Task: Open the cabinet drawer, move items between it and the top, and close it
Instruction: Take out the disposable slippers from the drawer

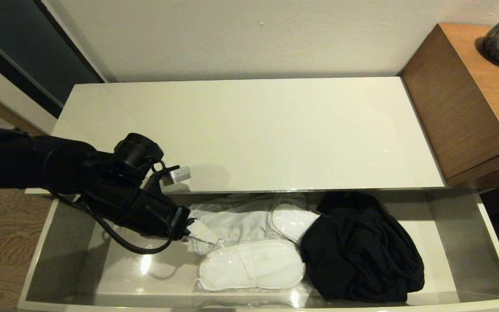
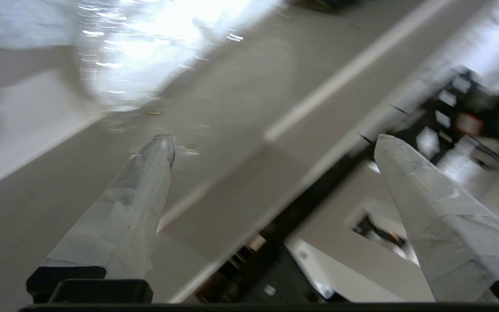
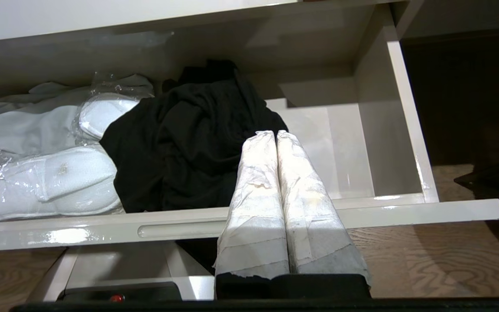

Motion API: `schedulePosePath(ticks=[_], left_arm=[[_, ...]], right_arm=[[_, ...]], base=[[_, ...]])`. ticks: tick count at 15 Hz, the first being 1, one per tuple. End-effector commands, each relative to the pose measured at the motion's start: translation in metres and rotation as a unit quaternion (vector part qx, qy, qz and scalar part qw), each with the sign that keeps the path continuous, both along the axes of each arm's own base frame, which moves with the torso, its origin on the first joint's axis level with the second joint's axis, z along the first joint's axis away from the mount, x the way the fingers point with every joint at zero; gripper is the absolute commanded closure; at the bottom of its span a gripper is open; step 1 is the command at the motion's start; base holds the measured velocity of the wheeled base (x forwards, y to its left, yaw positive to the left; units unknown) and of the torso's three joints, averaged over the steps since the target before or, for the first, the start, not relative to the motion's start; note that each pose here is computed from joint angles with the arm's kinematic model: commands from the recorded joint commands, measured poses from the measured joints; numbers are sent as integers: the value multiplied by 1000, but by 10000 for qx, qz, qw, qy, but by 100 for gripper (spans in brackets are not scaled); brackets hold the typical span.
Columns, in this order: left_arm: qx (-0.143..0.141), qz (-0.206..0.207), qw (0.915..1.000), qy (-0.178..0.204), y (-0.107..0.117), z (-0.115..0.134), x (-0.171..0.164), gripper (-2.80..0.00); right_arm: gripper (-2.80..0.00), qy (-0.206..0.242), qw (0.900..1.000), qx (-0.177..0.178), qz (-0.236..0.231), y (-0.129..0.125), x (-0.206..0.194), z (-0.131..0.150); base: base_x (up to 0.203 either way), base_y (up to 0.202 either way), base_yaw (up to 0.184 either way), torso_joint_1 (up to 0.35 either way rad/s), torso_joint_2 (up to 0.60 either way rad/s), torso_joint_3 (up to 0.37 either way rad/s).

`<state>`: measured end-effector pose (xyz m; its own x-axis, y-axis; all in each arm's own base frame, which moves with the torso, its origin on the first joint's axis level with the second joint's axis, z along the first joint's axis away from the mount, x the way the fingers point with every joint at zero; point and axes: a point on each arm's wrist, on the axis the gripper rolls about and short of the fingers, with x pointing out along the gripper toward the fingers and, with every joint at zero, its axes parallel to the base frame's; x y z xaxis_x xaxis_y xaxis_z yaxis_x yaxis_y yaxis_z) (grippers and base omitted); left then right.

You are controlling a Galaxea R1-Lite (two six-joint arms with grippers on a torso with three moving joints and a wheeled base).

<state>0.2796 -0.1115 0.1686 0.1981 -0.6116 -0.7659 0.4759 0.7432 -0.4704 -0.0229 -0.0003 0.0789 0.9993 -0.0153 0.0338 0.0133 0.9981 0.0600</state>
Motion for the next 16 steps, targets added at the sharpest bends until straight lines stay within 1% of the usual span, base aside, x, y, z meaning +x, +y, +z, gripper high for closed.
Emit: schedulePosePath(ticks=[1,2,3,6,8,10,11,12,13,15,16], left_arm=[[432,278,9981,-351,-10,8,-15,-280],[632,379,9961,-485,-18,8,-21,-280],[703,407,9956,-476,-26,8,-30,-280],[929,406,9948,-41,-33,-14,-48,-280],[901,347,9953,-79,-35,-26,-53,-280],[874,323,9956,-117,-38,-28,-54,-280],[865,267,9958,-138,-41,-37,-58,-280],[917,226,9955,-94,-43,-54,-62,-280],[931,216,9953,-133,-48,-71,-59,-280],[908,243,9952,-285,-55,-90,-53,-280],[918,234,9951,-292,-58,-101,-51,-280]], right_arm=[[0,8,10000,1,0,0,0,0],[0,8,10000,1,0,0,0,0],[0,8,10000,9,0,0,0,0],[0,8,10000,1,0,0,0,0],[0,8,10000,1,0,0,0,0],[0,8,10000,1,0,0,0,0],[0,8,10000,1,0,0,0,0],[0,8,10000,1,0,0,0,0],[0,8,10000,1,0,0,0,0],[0,8,10000,1,0,0,0,0],[0,8,10000,9,0,0,0,0]], base=[[0,0,0,0,0,0],[0,0,0,0,0,0],[0,0,0,0,0,0],[0,0,0,0,0,0],[0,0,0,0,0,0],[0,0,0,0,0,0],[0,0,0,0,0,0],[0,0,0,0,0,0],[0,0,0,0,0,0],[0,0,0,0,0,0],[0,0,0,0,0,0]])
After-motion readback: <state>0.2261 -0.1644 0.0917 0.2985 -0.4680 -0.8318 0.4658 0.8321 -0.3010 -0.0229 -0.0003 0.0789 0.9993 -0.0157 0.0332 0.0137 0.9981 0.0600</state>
